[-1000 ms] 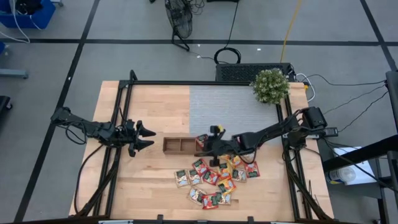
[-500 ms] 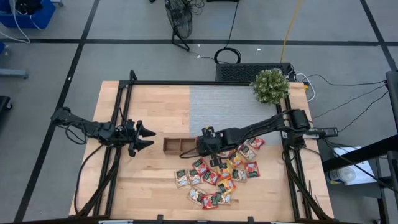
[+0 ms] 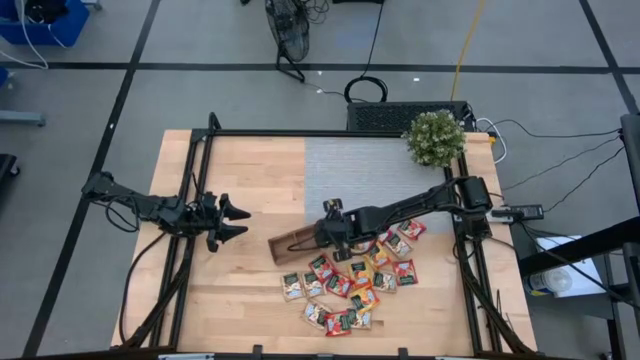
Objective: Pick & Place Tea
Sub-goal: Put the red tea bag into the right section of the wooden organizer
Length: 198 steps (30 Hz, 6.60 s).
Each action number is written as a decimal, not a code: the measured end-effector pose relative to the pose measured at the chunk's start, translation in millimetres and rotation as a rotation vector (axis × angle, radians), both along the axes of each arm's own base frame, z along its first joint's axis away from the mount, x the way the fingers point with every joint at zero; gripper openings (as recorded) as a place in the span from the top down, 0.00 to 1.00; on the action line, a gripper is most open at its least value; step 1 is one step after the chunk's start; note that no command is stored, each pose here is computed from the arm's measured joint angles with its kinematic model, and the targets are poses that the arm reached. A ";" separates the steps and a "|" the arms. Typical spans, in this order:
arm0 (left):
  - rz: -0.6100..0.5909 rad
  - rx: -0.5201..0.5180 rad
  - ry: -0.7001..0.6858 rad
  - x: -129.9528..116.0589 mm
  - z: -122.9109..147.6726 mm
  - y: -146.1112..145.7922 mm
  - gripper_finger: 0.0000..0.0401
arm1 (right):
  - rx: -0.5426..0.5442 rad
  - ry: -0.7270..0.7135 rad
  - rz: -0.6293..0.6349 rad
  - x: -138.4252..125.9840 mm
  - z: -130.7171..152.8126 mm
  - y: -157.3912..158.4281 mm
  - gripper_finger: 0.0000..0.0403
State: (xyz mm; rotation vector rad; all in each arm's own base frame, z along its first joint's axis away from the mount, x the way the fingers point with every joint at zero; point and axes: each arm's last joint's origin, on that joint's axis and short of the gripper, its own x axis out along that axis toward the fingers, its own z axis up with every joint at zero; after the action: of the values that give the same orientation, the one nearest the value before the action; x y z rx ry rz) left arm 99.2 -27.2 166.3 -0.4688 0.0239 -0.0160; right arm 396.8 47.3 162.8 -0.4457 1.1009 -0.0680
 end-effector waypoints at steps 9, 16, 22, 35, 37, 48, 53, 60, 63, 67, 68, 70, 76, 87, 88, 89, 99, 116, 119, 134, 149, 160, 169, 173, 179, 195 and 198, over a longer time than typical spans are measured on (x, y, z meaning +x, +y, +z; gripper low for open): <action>0.000 0.000 0.000 0.0 0.0 0.0 0.38 | -0.044 -0.089 0.037 5.4 4.8 14.9 1.00; 0.000 0.000 0.000 0.0 0.0 0.0 0.38 | -0.159 -0.030 0.045 -3.2 11.5 14.0 1.00; 0.000 0.000 0.000 0.0 0.0 0.0 0.38 | -0.021 0.060 0.013 -5.9 1.8 -3.0 1.00; 0.001 0.000 0.000 0.0 0.0 0.0 0.38 | 0.010 -0.041 -0.033 6.1 -4.9 -5.2 1.00; 0.001 0.000 0.000 0.0 0.0 0.0 0.38 | 0.004 -0.078 -0.053 8.3 -3.4 -3.8 1.00; 0.001 0.000 0.000 0.0 0.0 0.0 0.38 | -0.012 -0.117 -0.066 10.2 -1.6 1.1 1.00; 0.000 0.000 0.000 0.0 0.0 0.0 0.38 | -0.087 -0.141 -0.081 6.8 8.9 3.9 1.00; 0.000 0.000 0.000 0.0 0.0 0.0 0.38 | 0.084 -0.136 0.192 5.8 17.0 28.9 1.00; 0.000 0.000 0.000 0.0 0.0 0.0 0.38 | 0.198 -0.123 0.280 9.0 7.6 36.9 1.00; 0.000 0.000 0.000 0.0 0.0 0.0 0.38 | 0.206 -0.149 0.293 16.8 -7.9 42.1 1.00; 0.000 0.000 0.000 0.0 0.0 0.0 0.38 | 0.208 -0.171 0.296 19.8 -9.3 43.1 1.00; 0.000 0.000 0.000 0.0 0.0 0.0 0.38 | 0.215 -0.170 0.305 20.2 -12.6 45.2 1.00; 0.000 -0.002 -0.005 0.0 0.5 0.0 0.38 | 0.199 -0.231 0.291 26.4 -13.2 43.8 1.00; 0.000 -0.001 -0.003 0.0 0.3 0.0 0.38 | 0.133 -0.407 0.128 38.8 -2.3 28.5 1.00; 0.000 -0.001 -0.003 0.0 0.3 0.0 0.38 | 0.136 -0.426 0.126 39.9 -0.9 28.7 1.00; 0.000 -0.002 -0.004 0.0 0.4 0.0 0.38 | 0.139 -0.446 0.128 41.0 0.6 29.1 1.00; 0.000 -0.001 -0.003 0.0 0.3 0.0 0.38 | 0.377 -0.443 0.426 42.7 1.0 43.3 1.00; 0.000 -0.002 -0.003 0.0 0.3 0.0 0.38 | 0.160 -0.459 0.140 54.0 -26.4 8.7 1.00; 0.000 -0.002 -0.003 0.0 0.3 0.0 0.38 | 0.147 -0.479 0.137 54.6 -24.8 11.7 1.00; 0.000 0.000 0.000 0.0 0.0 0.0 0.38 | 0.020 -0.165 -0.102 -10.3 61.0 -65.4 0.88; 0.000 0.000 0.000 0.0 0.0 0.0 0.38 | 0.416 -0.059 -0.165 -23.7 37.5 -140.1 0.47; 0.000 0.000 0.000 0.0 0.0 0.0 0.38 | 0.438 -0.011 -0.104 -14.0 19.7 -122.5 0.51; 0.000 0.000 0.000 0.0 0.0 0.0 0.38 | 0.450 0.019 -0.104 -15.6 20.5 -112.7 0.51; 0.000 0.000 0.000 0.0 0.0 0.0 0.38 | 0.454 0.033 -0.098 -15.9 20.2 -107.8 0.51; 0.000 0.000 0.000 0.0 0.0 0.0 0.38 | 0.453 0.039 -0.084 -16.2 21.8 -101.6 0.51; 0.000 0.000 0.000 0.0 0.0 0.0 0.38 | 0.479 0.060 -0.121 -24.3 33.2 -95.6 0.51; 0.000 0.000 0.000 0.0 0.0 0.0 0.38 | 0.479 0.056 -0.120 -23.9 33.4 -95.7 0.51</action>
State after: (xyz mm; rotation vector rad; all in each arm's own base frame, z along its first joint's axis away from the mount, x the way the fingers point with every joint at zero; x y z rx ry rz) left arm 99.2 -27.2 166.3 -0.4689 0.0237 -0.0156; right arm 372.9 -48.3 196.2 0.0483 1.1555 0.1026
